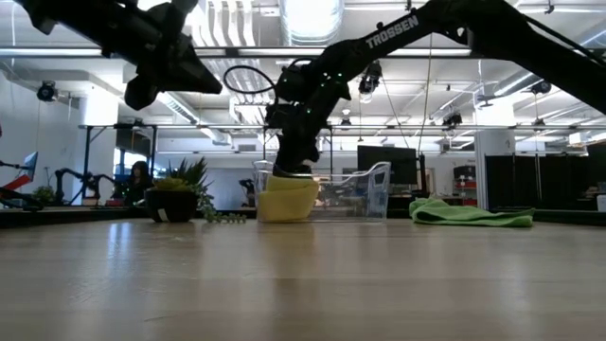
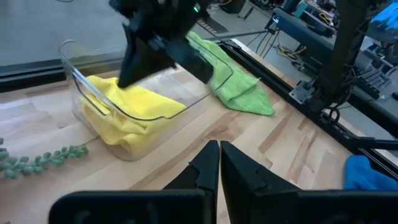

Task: Fold microfiber towels
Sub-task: Put the yellow microfiber towel into the transparent bin

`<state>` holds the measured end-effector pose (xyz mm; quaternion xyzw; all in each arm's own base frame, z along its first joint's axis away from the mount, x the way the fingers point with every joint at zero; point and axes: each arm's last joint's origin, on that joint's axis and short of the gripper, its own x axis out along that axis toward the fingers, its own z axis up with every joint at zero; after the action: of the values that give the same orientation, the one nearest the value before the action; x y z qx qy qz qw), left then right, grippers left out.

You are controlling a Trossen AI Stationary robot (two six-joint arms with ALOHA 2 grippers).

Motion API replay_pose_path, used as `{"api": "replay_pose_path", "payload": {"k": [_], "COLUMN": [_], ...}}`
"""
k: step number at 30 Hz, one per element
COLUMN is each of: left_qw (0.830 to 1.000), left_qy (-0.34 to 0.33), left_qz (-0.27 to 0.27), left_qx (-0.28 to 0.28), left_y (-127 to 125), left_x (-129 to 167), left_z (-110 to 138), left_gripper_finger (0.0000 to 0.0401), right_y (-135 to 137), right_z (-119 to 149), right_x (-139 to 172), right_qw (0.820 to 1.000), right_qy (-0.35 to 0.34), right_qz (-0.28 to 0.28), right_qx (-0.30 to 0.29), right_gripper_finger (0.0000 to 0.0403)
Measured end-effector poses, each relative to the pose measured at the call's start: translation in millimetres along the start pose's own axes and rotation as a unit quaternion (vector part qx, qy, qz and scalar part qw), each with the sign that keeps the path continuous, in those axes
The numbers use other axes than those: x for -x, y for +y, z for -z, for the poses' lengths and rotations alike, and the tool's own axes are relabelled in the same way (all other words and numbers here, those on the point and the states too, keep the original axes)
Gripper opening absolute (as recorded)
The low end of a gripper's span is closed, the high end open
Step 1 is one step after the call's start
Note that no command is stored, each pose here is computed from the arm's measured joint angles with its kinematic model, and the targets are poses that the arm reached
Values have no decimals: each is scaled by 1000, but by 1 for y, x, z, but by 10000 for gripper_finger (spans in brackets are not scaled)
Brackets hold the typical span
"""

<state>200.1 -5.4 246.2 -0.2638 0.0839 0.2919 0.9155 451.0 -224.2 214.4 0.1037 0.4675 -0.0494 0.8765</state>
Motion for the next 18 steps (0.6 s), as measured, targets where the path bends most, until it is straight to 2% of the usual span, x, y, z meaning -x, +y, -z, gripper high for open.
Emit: {"api": "replay_pose_path", "payload": {"k": [9, 13, 18], "left_qw": [1000, 1000, 1000], "left_qy": [-2, -5, -8], "left_qz": [-6, -10, -13], "left_qx": [12, 14, 17], "left_y": [1, 2, 3], "left_x": [-1, -2, -2], "left_z": [-1, -1, -2], "left_gripper_finger": [0, 0, 0], "right_y": [-9, -10, -8], "right_z": [10, -2, -8], "right_x": [-25, -16, 3], "right_qw": [1000, 999, 999], "right_qy": [21, -5, 14], "right_qz": [15, 30, 26], "right_qx": [8, 14, 19], "right_gripper_finger": [8, 8, 8]}}
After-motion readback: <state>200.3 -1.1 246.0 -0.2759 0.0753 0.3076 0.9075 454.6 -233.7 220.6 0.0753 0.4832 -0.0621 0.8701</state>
